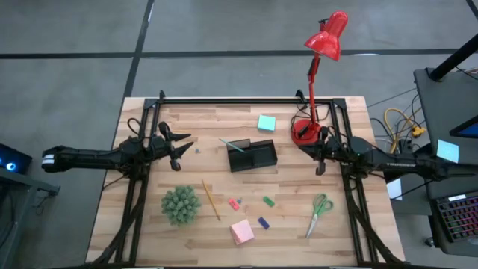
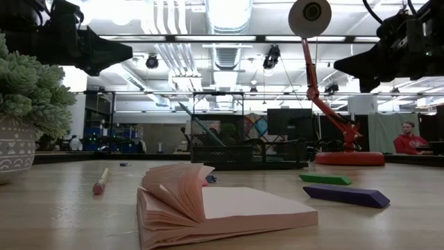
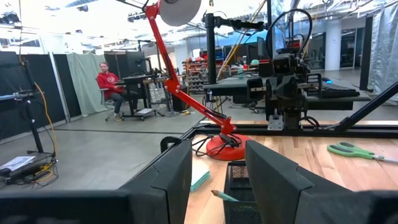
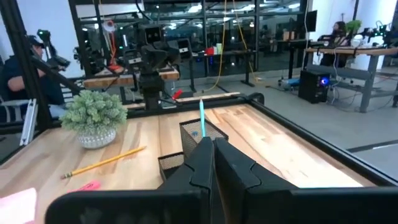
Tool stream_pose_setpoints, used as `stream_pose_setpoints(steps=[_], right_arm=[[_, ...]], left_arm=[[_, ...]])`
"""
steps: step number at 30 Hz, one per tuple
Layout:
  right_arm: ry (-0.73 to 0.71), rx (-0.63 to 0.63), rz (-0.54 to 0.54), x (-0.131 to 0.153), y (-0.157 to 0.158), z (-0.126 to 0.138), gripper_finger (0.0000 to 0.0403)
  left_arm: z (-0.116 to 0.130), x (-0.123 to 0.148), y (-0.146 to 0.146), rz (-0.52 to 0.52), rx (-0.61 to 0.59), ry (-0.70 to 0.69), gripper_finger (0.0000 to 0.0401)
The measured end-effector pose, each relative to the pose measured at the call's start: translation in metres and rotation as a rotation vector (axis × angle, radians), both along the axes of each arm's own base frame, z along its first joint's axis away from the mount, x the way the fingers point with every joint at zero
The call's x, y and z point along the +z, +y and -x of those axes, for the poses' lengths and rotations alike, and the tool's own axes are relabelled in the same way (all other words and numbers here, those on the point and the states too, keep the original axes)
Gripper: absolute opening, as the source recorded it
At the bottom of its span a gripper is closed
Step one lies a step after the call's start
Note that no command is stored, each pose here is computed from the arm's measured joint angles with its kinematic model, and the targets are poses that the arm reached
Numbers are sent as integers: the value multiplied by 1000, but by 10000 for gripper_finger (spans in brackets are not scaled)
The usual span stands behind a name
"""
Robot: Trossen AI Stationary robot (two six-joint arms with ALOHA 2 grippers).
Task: Pick and place office supplies into organizer
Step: Put the yellow pencil into the black desk organizer
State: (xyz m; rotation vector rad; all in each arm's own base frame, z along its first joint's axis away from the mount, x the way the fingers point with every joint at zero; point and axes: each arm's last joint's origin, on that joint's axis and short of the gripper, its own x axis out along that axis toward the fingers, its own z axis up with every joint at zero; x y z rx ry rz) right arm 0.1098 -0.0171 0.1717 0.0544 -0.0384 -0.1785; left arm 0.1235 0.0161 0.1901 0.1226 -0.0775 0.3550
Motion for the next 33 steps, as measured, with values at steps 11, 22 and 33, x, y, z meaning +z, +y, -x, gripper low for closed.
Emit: stream_pose_setpoints(steps=[11, 22, 33], right_arm=[[17, -22, -16, -3, 0, 6, 8], [44, -21, -31, -6, 0, 7, 8], [40, -20, -60, -6, 0, 7, 8]], left_arm=[[0, -7, 0, 2, 0, 24, 137], [-2, -10, 0, 4, 0, 50, 137], [-10, 1, 1, 1, 1, 66, 137]])
